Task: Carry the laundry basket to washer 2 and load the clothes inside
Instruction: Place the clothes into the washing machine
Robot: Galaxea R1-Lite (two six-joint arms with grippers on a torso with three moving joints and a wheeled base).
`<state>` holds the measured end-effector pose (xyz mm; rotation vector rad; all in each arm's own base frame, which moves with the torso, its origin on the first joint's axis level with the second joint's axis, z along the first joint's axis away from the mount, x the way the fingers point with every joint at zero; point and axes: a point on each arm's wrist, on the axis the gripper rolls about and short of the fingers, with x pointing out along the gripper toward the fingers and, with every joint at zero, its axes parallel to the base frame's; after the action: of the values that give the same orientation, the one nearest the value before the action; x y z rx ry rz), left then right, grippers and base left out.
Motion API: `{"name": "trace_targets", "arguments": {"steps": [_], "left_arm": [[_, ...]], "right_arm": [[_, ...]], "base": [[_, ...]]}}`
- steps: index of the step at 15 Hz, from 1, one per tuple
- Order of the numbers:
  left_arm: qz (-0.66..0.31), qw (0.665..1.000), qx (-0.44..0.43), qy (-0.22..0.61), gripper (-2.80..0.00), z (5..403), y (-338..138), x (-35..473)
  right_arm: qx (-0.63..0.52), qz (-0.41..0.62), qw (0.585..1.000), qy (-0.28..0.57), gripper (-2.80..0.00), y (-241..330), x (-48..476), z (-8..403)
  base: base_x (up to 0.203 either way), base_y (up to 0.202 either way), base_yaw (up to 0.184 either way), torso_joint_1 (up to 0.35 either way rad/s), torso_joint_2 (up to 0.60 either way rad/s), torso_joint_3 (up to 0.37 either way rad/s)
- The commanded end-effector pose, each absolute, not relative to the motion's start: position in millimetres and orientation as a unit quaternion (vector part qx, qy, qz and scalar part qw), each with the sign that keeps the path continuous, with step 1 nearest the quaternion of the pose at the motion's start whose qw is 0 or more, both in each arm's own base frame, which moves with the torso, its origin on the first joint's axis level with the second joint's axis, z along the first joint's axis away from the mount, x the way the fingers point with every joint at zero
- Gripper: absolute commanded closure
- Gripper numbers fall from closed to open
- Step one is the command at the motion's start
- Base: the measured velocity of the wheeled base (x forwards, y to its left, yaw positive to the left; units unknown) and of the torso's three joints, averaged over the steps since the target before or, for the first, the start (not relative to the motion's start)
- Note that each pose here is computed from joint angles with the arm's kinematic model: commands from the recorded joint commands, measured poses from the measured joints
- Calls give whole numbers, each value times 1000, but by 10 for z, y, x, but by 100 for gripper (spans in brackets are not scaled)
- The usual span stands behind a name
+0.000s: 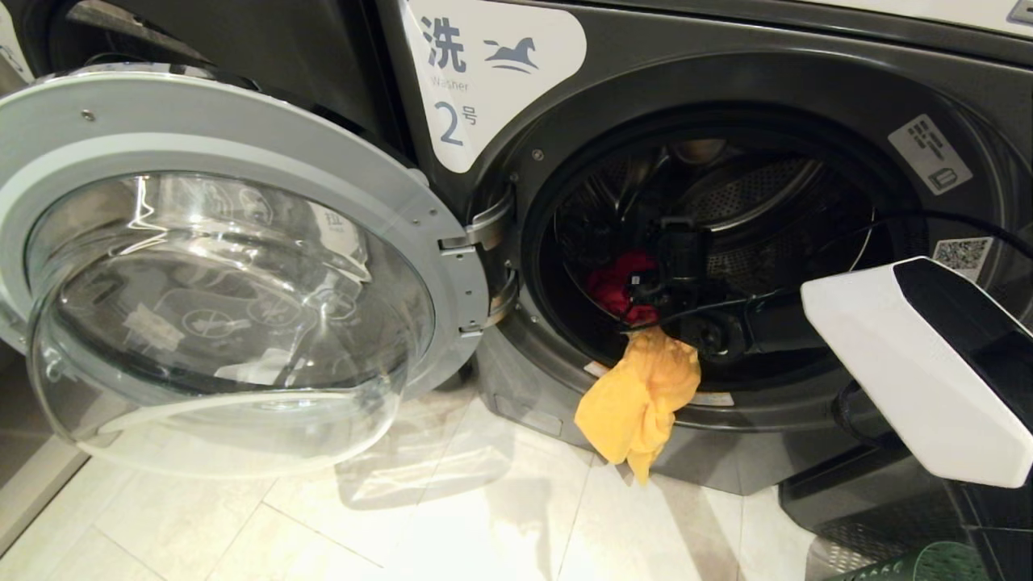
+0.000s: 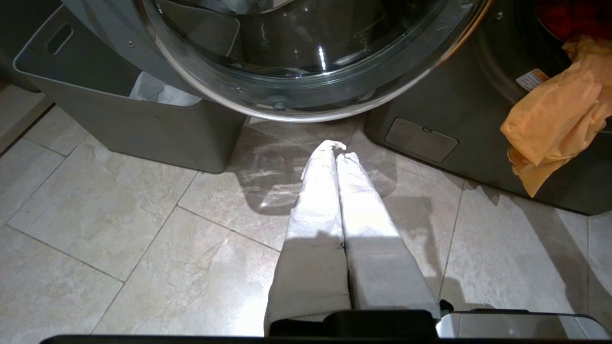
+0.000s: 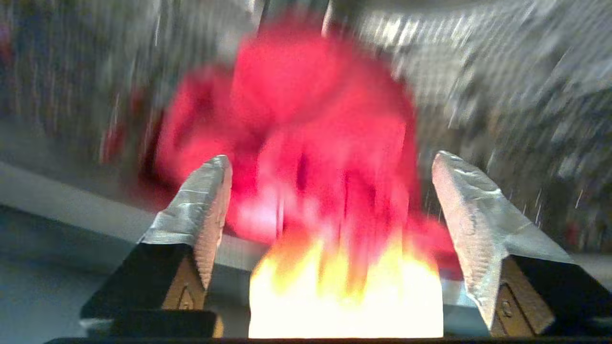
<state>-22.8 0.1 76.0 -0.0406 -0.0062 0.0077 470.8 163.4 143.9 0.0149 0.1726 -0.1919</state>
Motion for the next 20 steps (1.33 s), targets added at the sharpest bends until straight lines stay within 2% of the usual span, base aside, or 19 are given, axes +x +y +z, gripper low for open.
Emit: {"name": "trace_targets", "arguments": {"steps": [1, 4, 7, 10, 15, 20], "left_arm": [[5, 1000, -21, -3, 0, 761, 1, -228], [5, 1000, -21, -3, 0, 761, 1, -228], [4, 1000, -21, -3, 0, 761, 1, -228], [4, 1000, -21, -3, 0, 761, 0, -228], [4, 1000, -21, -3, 0, 761, 0, -228], [5, 1000, -21, -3, 0, 761, 1, -228]], "right_arm": [[17, -75, 991, 108, -280, 1583, 4489, 1611], [72, -43, 970, 227, -280, 1639, 4099, 1539], [102, -40, 957, 270, -280, 1718, 3862, 1496], [118, -52, 946, 298, -280, 1722, 3781, 1378], [121, -87, 924, 352, -280, 1728, 3791, 847], [141, -71, 933, 324, -280, 1888, 3994, 593]], "base": [[0, 0, 0, 0, 0, 0], [0, 0, 0, 0, 0, 0], [0, 0, 0, 0, 0, 0], [0, 0, 0, 0, 0, 0], [0, 0, 0, 0, 0, 0], [0, 0, 0, 0, 0, 0]]}}
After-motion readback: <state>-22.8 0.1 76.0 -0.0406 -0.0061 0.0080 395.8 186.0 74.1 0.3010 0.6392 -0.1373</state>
